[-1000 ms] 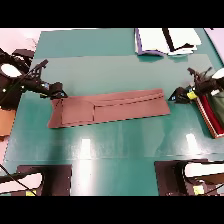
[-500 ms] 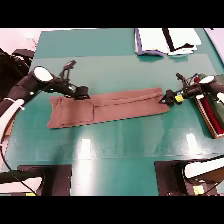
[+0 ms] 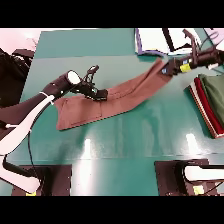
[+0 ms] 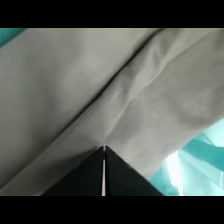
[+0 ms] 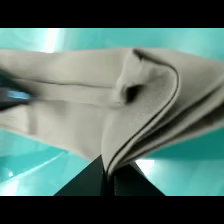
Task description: Fold the shirts.
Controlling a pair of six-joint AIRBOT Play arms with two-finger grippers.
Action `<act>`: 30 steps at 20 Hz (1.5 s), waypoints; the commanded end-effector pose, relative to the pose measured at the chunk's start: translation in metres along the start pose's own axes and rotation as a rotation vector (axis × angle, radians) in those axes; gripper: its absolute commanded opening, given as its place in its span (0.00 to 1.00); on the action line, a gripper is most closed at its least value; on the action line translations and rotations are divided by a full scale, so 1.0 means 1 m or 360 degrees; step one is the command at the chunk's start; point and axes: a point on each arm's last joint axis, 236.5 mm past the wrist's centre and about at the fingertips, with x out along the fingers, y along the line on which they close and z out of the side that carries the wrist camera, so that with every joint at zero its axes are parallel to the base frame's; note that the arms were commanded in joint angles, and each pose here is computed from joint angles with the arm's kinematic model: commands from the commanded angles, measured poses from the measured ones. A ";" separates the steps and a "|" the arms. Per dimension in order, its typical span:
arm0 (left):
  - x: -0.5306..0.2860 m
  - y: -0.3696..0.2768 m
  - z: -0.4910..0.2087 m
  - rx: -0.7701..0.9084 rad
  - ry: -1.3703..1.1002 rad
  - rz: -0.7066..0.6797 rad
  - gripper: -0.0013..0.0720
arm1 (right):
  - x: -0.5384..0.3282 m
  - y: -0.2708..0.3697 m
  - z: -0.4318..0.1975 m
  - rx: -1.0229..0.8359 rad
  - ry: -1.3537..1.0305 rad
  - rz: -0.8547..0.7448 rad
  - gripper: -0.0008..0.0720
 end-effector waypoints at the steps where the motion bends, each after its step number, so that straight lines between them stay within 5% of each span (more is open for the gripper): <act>1: 0.021 0.002 0.001 -0.0064 0.0013 -0.0025 0.05 | -0.017 0.081 0.025 -0.0204 -0.0103 0.0066 0.03; 12: -0.006 0.006 0.020 -0.0090 -0.0052 -0.0028 0.05 | 0.035 0.218 0.018 -0.0532 0.0027 0.0335 0.03; 21: -0.351 0.075 0.087 0.0034 -0.1079 0.0545 0.05 | 0.183 0.357 -0.061 -0.0683 0.0140 0.0724 0.04; 23: -0.400 0.079 0.076 0.0009 -0.1221 0.0629 0.05 | 0.216 0.393 -0.078 -0.0670 0.0101 0.0878 0.50; 26: -0.419 0.079 0.063 -0.0010 -0.1249 0.0663 0.05 | 0.223 0.388 -0.080 -0.0775 0.0137 0.0827 0.51; 30: -0.396 0.055 0.062 0.0077 -0.1161 0.0598 0.05 | 0.205 0.273 -0.050 -0.0753 0.0163 0.0402 0.51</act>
